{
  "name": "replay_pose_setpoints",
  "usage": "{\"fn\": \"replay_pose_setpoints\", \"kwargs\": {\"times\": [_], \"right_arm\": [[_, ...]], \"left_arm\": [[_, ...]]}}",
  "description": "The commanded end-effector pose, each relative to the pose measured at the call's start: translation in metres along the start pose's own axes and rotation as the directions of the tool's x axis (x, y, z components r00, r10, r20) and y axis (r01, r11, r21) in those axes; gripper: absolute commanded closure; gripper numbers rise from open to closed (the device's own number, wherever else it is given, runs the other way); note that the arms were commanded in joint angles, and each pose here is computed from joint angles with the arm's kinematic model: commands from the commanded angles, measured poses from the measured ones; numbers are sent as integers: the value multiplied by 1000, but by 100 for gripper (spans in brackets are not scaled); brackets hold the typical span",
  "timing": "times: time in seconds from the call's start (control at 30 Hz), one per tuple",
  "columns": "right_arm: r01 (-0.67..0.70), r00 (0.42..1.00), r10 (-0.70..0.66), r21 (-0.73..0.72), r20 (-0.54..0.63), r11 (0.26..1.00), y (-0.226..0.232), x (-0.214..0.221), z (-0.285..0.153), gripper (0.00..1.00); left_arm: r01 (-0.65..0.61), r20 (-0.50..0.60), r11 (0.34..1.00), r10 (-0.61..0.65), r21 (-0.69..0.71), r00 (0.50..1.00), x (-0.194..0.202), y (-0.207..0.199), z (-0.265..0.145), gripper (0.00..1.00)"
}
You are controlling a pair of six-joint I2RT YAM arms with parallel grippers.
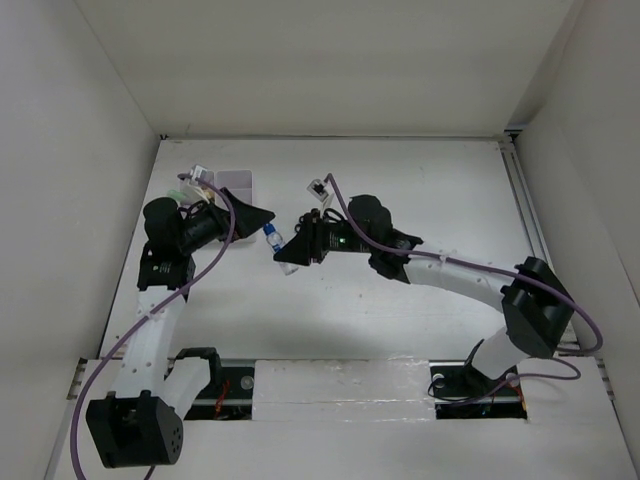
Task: Sort the stationery into containers
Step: Place the stationery in the storage box.
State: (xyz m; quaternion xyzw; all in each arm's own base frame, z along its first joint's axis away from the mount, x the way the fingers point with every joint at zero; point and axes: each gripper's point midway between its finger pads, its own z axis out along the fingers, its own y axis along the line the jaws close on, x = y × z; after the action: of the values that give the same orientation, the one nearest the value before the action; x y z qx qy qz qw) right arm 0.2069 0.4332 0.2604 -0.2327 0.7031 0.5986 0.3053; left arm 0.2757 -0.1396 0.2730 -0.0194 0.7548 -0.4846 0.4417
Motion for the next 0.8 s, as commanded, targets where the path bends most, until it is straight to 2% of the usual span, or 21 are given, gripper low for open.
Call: {"fn": "replay_pose_setpoints", "kwargs": {"times": [0.0,0.17,0.23,0.3,0.33,0.37,0.57,0.6,0.63,0.67,0.7,0.77], "right_arm": [[64,991,-54,-83,121,994,27,-42,9,100],[32,987,-3,-180,160,983,40,-50,16,100],[28,986,7,-206,167,978,45,-53,17,100],[20,984,19,-219,175,975,47,-55,18,100],[20,984,19,-219,175,975,47,-55,18,100],[20,984,23,-237,174,971,51,-56,17,100],[28,988,27,-346,151,938,71,-53,12,100],[25,988,31,-359,148,933,72,-49,14,100],[15,990,39,-372,136,928,73,-45,13,100],[15,990,39,-372,136,928,70,-44,15,100],[6,990,47,-375,134,927,69,-42,14,96],[1,989,55,-383,136,924,68,-40,14,83]], "left_arm": [[-46,22,997,45,65,999,-4,-14,-2,5],[-48,5,994,48,97,999,0,-20,-4,5],[-48,5,994,48,97,999,0,-20,-4,7],[-56,5,992,56,109,998,0,-22,-5,15],[-65,5,991,65,120,998,0,-24,-5,27],[-58,0,992,58,116,998,2,-22,-4,35],[-57,0,992,58,116,998,2,-20,-3,77],[-65,11,991,64,113,998,-1,-20,-3,93],[-65,18,992,63,105,998,-2,-19,-2,100],[-81,38,991,77,105,996,-7,-23,-4,100],[-74,39,993,71,94,997,-7,-21,-3,100],[-103,72,990,96,96,993,-11,-29,-9,100]]}}
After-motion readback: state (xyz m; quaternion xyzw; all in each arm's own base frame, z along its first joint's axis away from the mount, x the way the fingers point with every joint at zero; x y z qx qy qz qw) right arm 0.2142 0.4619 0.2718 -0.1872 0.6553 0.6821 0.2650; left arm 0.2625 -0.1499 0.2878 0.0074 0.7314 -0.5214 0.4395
